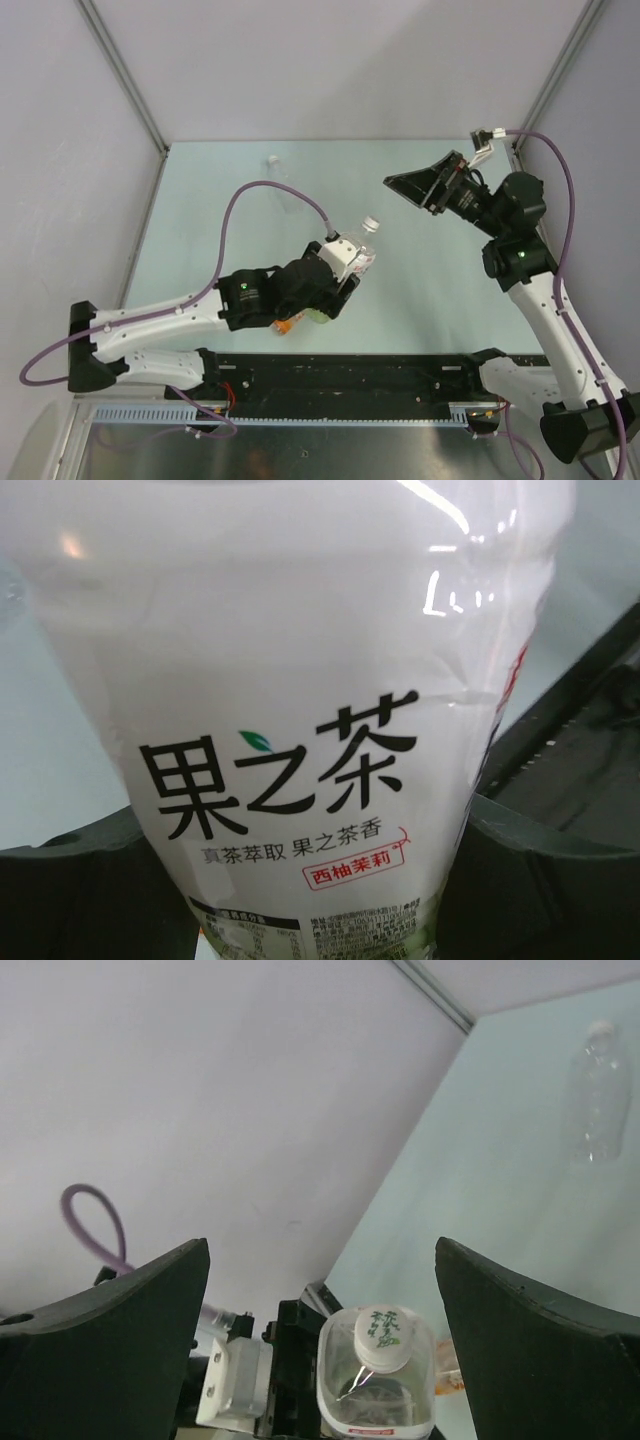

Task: Unscrew the bottle caps

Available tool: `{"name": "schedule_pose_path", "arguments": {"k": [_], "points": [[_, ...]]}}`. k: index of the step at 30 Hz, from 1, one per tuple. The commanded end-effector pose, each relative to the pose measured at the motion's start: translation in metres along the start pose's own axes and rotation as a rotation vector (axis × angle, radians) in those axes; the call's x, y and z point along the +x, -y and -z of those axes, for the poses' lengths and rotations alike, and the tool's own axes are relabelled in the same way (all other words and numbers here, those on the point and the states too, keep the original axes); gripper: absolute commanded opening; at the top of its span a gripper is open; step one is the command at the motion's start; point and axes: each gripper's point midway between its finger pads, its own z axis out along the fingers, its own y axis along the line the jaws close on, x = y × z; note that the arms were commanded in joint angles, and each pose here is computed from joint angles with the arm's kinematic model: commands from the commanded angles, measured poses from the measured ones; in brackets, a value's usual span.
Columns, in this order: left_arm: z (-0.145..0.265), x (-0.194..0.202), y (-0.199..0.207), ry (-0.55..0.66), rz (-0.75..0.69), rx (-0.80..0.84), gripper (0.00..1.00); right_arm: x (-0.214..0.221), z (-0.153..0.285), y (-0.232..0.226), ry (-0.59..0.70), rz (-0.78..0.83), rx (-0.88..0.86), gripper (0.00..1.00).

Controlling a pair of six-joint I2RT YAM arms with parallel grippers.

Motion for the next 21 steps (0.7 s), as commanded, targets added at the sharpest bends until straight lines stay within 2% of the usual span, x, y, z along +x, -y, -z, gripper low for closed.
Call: {"name": "schedule_pose_path", "arguments": {"k": [1,7,12,16,21], "points": [[0.001,-0.016,-0.023,0.024,0.002,-0.16,0.0,0.011,-0.009,0.026,-0.021,-0.032,0.206,0.99],[-0.011,-0.012,-0.035,-0.052,-0.044,-0.28,0.0,0.043,-0.033,0.052,-0.134,-0.075,0.322,0.98],[-0.018,-0.011,-0.036,-0.088,-0.072,-0.317,0.0,0.06,-0.042,0.067,-0.175,-0.064,0.371,0.93],[-0.021,-0.01,-0.036,-0.102,-0.085,-0.326,0.0,0.07,-0.047,0.07,-0.207,-0.066,0.371,0.8],[-0.021,-0.009,-0.036,-0.109,-0.089,-0.331,0.0,0.072,-0.049,0.068,-0.207,-0.058,0.362,0.58]]}}
